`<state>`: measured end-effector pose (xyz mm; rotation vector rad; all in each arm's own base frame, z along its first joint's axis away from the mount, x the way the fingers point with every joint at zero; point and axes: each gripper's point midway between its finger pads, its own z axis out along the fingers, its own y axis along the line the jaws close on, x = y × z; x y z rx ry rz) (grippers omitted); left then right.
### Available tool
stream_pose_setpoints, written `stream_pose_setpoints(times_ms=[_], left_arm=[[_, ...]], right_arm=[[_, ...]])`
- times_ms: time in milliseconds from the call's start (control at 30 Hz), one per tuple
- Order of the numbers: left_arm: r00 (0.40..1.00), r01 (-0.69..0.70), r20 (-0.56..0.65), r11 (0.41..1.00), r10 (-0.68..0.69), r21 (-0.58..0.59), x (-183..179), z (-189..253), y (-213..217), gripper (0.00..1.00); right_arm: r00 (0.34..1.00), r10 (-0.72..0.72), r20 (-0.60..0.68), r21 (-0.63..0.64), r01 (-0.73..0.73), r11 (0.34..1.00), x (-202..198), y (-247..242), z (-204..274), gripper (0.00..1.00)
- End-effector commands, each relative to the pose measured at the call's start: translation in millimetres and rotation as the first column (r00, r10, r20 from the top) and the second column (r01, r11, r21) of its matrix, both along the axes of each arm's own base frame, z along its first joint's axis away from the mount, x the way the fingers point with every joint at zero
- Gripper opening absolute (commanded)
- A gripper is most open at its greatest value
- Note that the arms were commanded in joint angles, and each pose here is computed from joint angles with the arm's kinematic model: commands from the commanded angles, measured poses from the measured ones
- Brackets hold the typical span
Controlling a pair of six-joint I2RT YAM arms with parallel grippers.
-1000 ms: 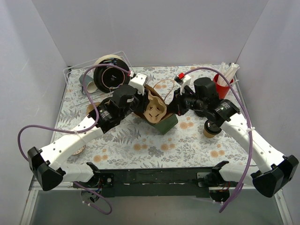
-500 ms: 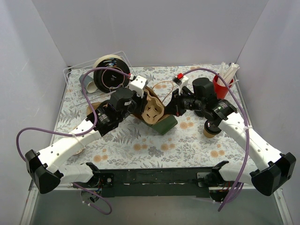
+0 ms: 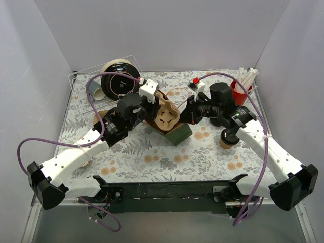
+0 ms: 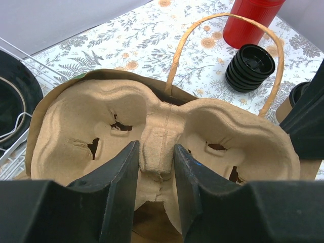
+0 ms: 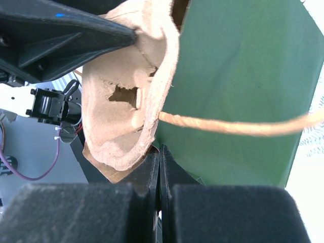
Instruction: Pack the takeout coffee
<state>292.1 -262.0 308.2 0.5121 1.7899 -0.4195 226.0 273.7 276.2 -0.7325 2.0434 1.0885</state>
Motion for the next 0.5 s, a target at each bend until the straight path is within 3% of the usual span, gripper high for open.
stream_pose_setpoints(times_ms=[0,467], left_arm=[[0.998,0.041,0.054,0.997,-0.037,-0.071,-5.2,28.6,-4.8,0.13],[0.991,0.136,0.012,0.991,-0.136,-0.008,-14.8,-20.2,-15.2,0.09]], right_arm=[[0.999,0.011,-0.053,0.011,-0.011,1.000,-6.4,-1.5,7.4,0.01],[0.994,-0.112,0.019,-0.081,0.113,0.990,20.6,-14.9,17.6,0.08]])
